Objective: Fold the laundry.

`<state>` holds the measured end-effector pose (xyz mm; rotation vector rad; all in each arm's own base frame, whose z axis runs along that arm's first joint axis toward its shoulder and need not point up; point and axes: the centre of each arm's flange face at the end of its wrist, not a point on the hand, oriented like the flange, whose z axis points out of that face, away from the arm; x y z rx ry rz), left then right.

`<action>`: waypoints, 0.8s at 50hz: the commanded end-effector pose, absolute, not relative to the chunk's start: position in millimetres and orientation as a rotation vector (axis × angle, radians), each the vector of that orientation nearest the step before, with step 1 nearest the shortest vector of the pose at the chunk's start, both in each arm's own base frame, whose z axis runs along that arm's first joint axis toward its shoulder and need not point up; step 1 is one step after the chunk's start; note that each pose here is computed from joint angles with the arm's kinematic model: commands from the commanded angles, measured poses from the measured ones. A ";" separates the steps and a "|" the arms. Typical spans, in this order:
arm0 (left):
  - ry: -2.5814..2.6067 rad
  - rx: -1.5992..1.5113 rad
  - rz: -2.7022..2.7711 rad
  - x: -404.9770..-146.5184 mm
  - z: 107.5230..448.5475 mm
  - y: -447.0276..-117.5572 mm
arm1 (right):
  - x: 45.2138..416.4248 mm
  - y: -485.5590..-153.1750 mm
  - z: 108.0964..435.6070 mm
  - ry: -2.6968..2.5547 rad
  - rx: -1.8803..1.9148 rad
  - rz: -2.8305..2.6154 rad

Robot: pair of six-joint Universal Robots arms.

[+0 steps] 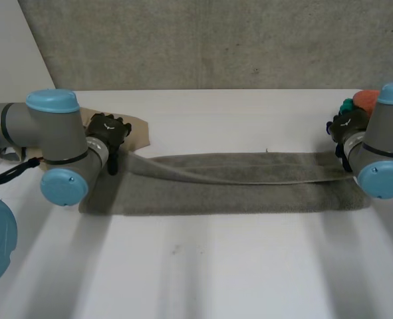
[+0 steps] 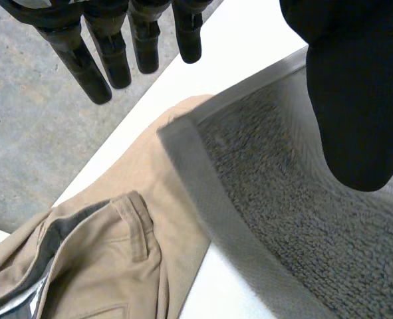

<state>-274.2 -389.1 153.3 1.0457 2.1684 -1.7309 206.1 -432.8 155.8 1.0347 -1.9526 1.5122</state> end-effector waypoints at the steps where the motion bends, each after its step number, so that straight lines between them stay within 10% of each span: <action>1: 2.159 1.043 -1.745 -272.8 159.5 -377.7 | 199.3 -415.1 185.8 -2.029 0.947 1.587; 16: 2.066 1.114 -1.916 -280.4 156.7 -362.3 | 201.7 -364.4 175.9 -2.219 1.219 1.490; 40: 1.801 1.073 -2.047 -303.7 121.6 -440.2 | 235.1 -455.6 137.4 -1.764 0.983 1.966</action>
